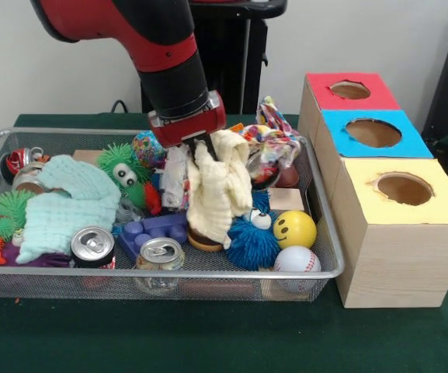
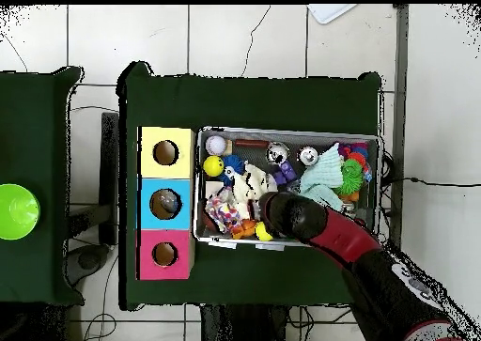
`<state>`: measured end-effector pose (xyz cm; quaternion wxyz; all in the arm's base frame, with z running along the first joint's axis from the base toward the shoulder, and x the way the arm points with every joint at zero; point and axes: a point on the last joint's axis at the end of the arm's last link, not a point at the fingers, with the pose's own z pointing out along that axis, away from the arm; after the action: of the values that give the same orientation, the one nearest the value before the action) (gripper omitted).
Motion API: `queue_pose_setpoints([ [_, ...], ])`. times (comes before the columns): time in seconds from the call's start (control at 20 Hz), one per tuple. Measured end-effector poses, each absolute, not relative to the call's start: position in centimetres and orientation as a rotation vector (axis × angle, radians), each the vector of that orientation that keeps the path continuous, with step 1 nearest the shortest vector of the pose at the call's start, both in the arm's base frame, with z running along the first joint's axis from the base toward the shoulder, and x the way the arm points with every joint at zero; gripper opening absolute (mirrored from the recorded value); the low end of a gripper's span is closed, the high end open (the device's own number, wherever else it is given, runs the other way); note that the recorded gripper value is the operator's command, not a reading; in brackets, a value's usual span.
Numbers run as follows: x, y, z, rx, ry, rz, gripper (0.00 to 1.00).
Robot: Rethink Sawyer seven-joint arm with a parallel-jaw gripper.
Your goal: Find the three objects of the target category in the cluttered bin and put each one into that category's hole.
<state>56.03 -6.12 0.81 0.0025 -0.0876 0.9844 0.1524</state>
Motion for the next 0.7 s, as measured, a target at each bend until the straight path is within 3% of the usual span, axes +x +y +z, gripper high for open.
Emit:
queue_pose_setpoints([
  [0.7,52.5,-2.8,0.2,-0.307,3.138,0.586,0.0],
])
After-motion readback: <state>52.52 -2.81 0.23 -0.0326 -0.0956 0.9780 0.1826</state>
